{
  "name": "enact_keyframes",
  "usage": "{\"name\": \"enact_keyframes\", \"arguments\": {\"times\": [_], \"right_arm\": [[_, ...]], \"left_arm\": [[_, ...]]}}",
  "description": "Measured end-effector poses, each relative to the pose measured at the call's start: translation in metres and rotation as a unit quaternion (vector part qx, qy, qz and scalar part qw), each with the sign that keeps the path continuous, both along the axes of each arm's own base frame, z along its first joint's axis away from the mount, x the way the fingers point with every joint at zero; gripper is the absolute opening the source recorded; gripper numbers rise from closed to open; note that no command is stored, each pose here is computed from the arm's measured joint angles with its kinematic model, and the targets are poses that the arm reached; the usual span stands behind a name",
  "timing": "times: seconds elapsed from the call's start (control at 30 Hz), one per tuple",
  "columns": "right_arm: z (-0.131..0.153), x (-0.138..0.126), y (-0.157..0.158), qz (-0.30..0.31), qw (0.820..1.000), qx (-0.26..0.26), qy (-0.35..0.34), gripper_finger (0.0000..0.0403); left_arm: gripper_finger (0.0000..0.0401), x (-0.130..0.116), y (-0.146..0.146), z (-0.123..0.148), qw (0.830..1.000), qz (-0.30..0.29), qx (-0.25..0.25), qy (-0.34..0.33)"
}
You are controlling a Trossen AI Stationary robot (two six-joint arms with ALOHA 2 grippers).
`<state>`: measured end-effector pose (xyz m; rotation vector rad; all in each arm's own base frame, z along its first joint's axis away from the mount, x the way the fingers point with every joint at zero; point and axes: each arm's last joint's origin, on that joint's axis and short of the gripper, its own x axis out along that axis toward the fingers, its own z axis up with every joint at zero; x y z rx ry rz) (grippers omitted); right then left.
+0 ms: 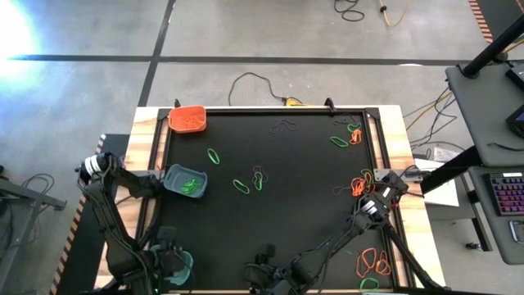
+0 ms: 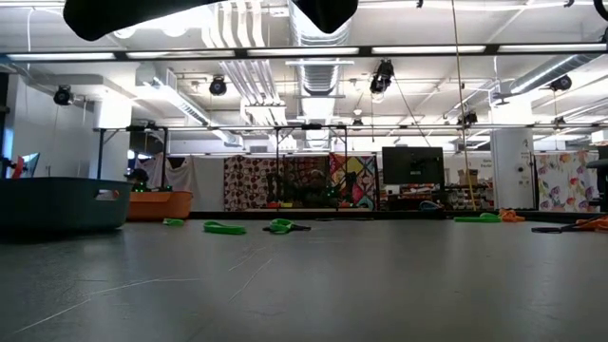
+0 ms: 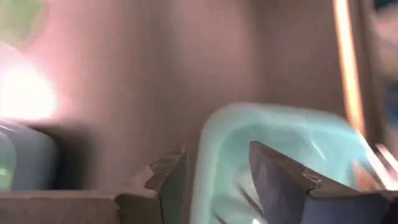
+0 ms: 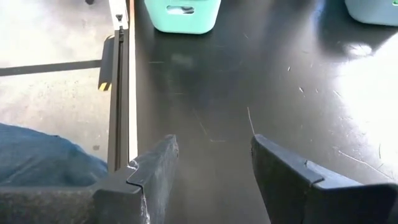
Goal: Sort rubber bands into baskets
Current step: Put the green rubber band into the blue bin
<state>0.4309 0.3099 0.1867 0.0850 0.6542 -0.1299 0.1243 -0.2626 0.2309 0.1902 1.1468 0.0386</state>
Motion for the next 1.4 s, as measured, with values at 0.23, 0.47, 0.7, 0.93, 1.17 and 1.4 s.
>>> {"name": "enact_keyframes", "arguments": {"times": [0.23, 0.47, 0.7, 0.93, 1.17, 1.4], "right_arm": [[-0.001, 0.007, -0.003, -0.022, 0.999, -0.004, -0.042, 0.0199], [-0.017, 0.005, -0.007, -0.055, 0.997, -0.025, -0.049, 0.0199], [-0.016, 0.002, -0.012, -0.076, 0.993, -0.07, -0.056, 0.0199], [0.006, -0.007, -0.019, -0.068, 0.992, -0.105, -0.03, 0.0199], [0.008, 0.005, -0.055, -0.082, 0.975, -0.205, 0.012, 0.0199], [0.006, 0.018, -0.136, -0.145, 0.927, -0.324, 0.124, 0.0199]], "left_arm": [[0.0158, 0.029, 0.014, 0.016, 0.987, 0.018, 0.089, -0.136], [0.0158, 0.064, 0.06, -0.02, 0.98, 0.038, 0.179, -0.08], [0.0158, 0.096, 0.114, -0.056, 0.981, 0.037, 0.19, -0.012], [0.0158, 0.106, 0.162, -0.068, 0.991, 0.053, 0.122, 0.002], [0.0158, 0.085, 0.189, -0.048, 0.994, 0.003, 0.014, -0.105], [0.0158, 0.061, 0.226, -0.016, 0.964, 0.049, -0.038, -0.259]]}}
